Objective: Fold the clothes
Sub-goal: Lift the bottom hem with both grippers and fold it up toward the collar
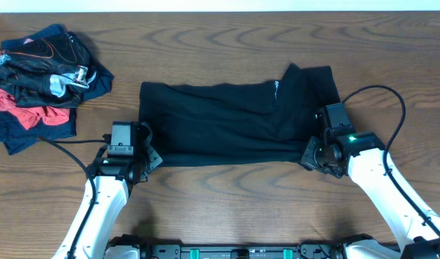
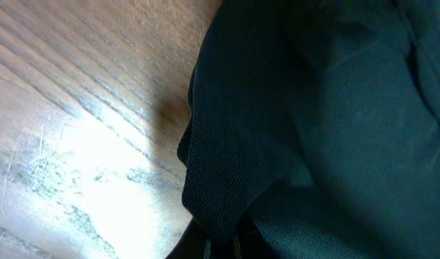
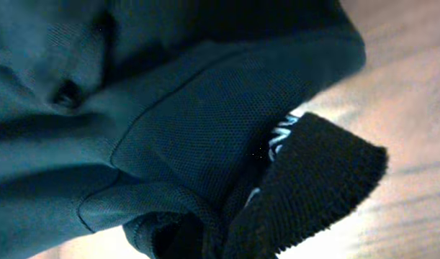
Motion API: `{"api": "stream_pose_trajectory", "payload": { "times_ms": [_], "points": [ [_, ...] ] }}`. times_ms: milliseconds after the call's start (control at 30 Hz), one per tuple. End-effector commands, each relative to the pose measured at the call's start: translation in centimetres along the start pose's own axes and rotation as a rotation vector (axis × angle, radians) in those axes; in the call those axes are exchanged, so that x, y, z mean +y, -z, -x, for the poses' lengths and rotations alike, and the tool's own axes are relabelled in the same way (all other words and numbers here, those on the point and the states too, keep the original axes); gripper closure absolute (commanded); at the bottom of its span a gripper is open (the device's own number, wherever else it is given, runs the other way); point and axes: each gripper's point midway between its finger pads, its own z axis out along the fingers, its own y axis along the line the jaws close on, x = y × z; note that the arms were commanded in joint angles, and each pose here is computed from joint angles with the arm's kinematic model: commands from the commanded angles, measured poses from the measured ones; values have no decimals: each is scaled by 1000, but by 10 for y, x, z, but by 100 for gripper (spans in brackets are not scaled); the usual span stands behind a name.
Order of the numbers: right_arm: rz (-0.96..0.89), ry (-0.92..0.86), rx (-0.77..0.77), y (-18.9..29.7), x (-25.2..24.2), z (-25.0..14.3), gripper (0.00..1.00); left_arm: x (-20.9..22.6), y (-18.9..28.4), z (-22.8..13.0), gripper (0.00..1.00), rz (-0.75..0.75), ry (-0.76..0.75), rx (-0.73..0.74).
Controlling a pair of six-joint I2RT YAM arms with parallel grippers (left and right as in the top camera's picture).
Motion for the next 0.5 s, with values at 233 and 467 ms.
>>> {"api": "stream_pose_trajectory", "payload": {
  "times_ms": [233,467],
  "points": [
    [68,90,-240,42,32,66,99,-32,12,47,94,-102,-89,-197],
    [74,105,-244,34,38,71,99,-40,16,76,94,-96,-148,-332]
  ]
}}
